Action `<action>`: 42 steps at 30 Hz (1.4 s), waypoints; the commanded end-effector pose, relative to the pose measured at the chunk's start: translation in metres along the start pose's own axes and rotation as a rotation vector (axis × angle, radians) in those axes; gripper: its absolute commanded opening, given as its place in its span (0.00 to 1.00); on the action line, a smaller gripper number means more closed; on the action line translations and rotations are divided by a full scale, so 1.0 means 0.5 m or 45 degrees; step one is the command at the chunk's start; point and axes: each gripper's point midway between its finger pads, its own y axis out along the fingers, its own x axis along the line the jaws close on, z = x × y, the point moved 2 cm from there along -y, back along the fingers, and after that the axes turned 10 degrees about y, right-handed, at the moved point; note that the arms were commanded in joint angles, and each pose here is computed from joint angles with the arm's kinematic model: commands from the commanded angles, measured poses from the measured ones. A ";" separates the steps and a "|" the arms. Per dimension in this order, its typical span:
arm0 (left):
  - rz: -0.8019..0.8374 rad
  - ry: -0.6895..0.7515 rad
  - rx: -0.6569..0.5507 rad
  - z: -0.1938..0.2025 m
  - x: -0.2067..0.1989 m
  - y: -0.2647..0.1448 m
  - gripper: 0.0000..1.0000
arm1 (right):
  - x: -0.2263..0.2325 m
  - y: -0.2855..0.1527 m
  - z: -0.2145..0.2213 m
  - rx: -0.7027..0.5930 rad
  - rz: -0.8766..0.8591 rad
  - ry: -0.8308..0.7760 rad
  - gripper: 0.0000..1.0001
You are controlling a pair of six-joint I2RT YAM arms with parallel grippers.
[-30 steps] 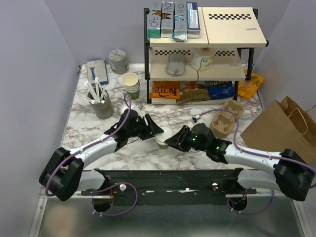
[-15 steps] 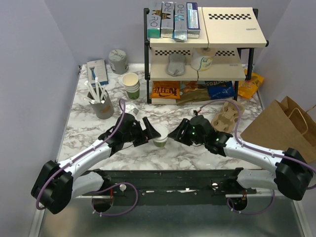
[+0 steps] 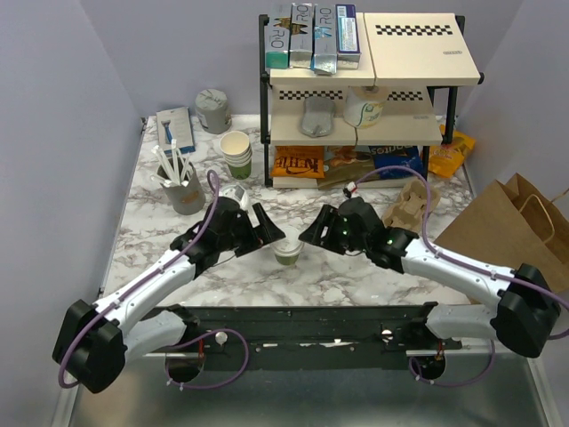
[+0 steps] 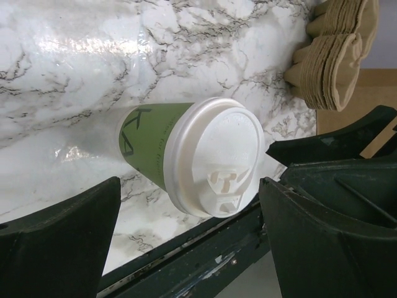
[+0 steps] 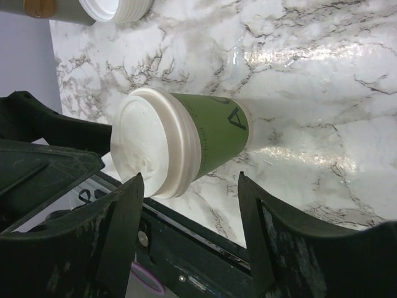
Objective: Pack the takeout coffee
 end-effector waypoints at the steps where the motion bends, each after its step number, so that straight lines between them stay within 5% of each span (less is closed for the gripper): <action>1: -0.044 0.024 0.018 -0.007 0.011 0.016 0.99 | 0.035 0.019 0.000 0.061 -0.031 -0.031 0.71; 21: 0.096 -0.092 0.082 0.046 0.019 0.041 0.94 | -0.032 0.065 0.063 0.151 -0.096 0.084 0.47; 29: 0.057 -0.116 0.106 0.061 0.036 0.050 0.89 | -0.015 0.073 0.059 0.146 -0.143 0.093 0.26; 42: 0.032 -0.081 0.070 0.038 0.031 0.045 0.86 | 0.015 0.066 0.052 0.174 -0.165 -0.006 0.35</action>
